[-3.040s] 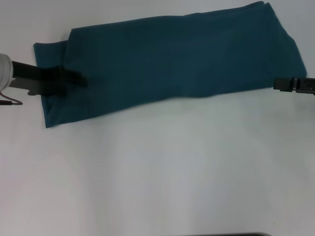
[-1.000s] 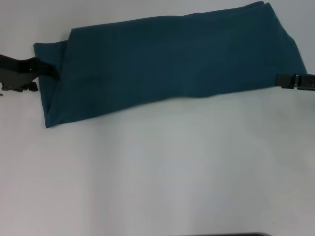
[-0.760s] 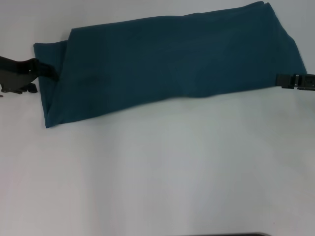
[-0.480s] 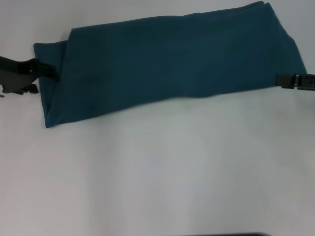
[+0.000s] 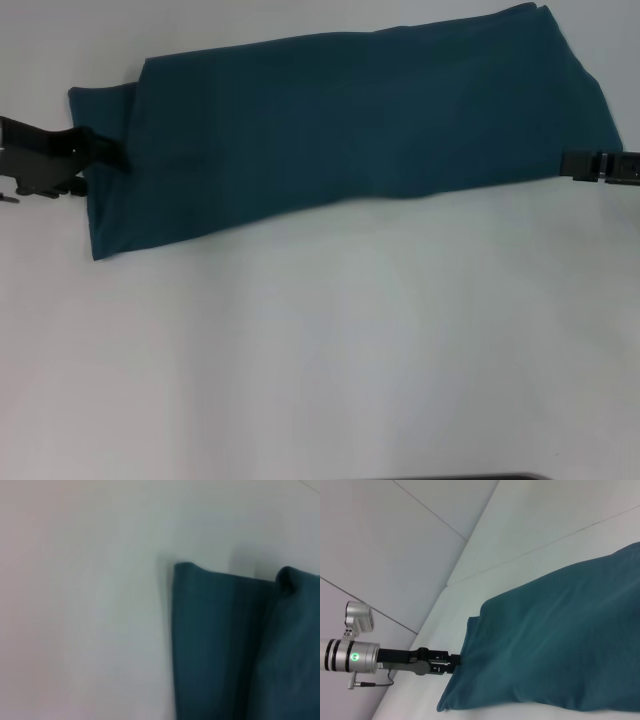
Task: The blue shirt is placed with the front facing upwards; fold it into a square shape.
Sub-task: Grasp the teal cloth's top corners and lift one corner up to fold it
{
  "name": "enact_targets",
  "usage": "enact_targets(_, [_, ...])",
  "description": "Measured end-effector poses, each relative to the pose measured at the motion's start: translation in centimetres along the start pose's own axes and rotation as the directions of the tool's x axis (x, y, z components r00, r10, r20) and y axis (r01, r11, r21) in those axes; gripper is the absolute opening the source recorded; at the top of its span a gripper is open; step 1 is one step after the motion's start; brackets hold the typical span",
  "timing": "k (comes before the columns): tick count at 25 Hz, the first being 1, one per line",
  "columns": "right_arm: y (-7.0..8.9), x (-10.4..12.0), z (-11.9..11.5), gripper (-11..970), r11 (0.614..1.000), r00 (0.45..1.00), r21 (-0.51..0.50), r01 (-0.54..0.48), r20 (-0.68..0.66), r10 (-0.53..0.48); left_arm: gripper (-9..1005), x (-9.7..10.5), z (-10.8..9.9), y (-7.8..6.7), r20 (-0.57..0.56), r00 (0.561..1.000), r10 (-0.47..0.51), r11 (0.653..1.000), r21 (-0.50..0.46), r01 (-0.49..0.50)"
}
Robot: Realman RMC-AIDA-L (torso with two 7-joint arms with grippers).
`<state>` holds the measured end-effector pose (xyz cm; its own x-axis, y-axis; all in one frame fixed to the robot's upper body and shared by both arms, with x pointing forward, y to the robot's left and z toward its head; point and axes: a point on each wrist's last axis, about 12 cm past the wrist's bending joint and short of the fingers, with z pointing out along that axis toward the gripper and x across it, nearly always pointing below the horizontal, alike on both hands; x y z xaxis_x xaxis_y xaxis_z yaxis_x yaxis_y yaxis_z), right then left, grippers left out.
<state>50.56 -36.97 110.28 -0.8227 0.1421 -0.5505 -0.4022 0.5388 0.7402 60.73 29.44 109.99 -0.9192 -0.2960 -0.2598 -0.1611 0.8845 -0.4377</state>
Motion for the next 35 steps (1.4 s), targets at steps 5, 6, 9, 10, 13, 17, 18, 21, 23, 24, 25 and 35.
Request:
enact_targets(5, [0.0, 0.1, -0.1, 928, 1.000, 1.000, 0.000, -0.002, 0.003, 0.002, 704, 0.3, 0.3, -0.8, -0.029, 0.999, 0.015, 1.000, 0.021, -0.015])
enact_targets(6, [0.0, 0.1, -0.2, 928, 1.000, 1.000, 0.000, -0.002, 0.003, 0.002, 703, 0.4, 0.3, -1.0, -0.036, 0.999, 0.020, 1.000, 0.024, -0.019])
enact_targets(9, [0.0, 0.1, -0.2, 928, 1.000, 1.000, -0.001, 0.000, 0.003, 0.000, 704, 0.5, 0.3, -1.5, -0.052, 0.998, 0.031, 0.999, 0.035, -0.029])
enact_targets(10, [0.0, 0.2, -0.2, 928, 1.000, 1.000, -0.001, 0.001, 0.002, -0.001, 704, 0.5, 0.3, -1.7, -0.055, 0.998, 0.035, 0.999, 0.039, -0.033])
enact_targets(13, [0.0, 0.2, -0.2, 928, 1.000, 1.000, 0.000, 0.000, 0.002, 0.000, 704, 0.4, 0.3, -2.5, -0.065, 0.997, 0.051, 0.997, 0.053, -0.048])
enact_targets(17, [-0.1, 0.3, -0.2, 927, 1.000, 1.000, -0.002, -0.003, 0.000, 0.003, 703, 0.3, 0.4, -3.4, -0.074, 0.995, 0.073, 0.994, 0.082, -0.067])
enact_targets(18, [-0.1, 0.4, -0.2, 927, 1.000, 1.000, -0.003, -0.005, 0.000, 0.005, 703, 0.3, 0.4, -3.4, -0.074, 0.995, 0.073, 0.994, 0.082, -0.067])
enact_targets(21, [-0.1, 0.5, -0.2, 927, 1.000, 1.000, -0.003, -0.007, 0.000, 0.007, 703, 0.1, 0.5, -3.9, -0.078, 0.993, 0.086, 0.993, 0.088, -0.079])
enact_targets(23, [-0.1, 0.5, -0.2, 927, 1.000, 1.000, -0.002, -0.008, -0.001, 0.008, 686, 0.1, 0.5, -4.2, -0.080, 0.992, 0.092, 0.992, 0.089, -0.085])
enact_targets(24, [-0.1, 0.5, -0.3, 927, 1.000, 1.000, -0.002, -0.009, 0.000, 0.009, 678, 0.1, 0.5, -4.4, -0.082, 0.991, 0.105, 0.991, 0.088, -0.098])
enact_targets(25, [-0.1, 0.5, -0.3, 927, 1.000, 1.000, -0.002, -0.009, 0.000, 0.009, 669, 0.1, 0.5, -4.6, -0.083, 0.989, 0.122, 0.990, 0.085, -0.115])
enact_targets(35, [-0.1, 0.5, -0.4, 928, 1.000, 1.000, -0.002, -0.011, 0.011, 0.011, 488, -0.4, 0.3, -6.1, -0.083, 0.978, 0.192, 0.981, 0.042, -0.189])
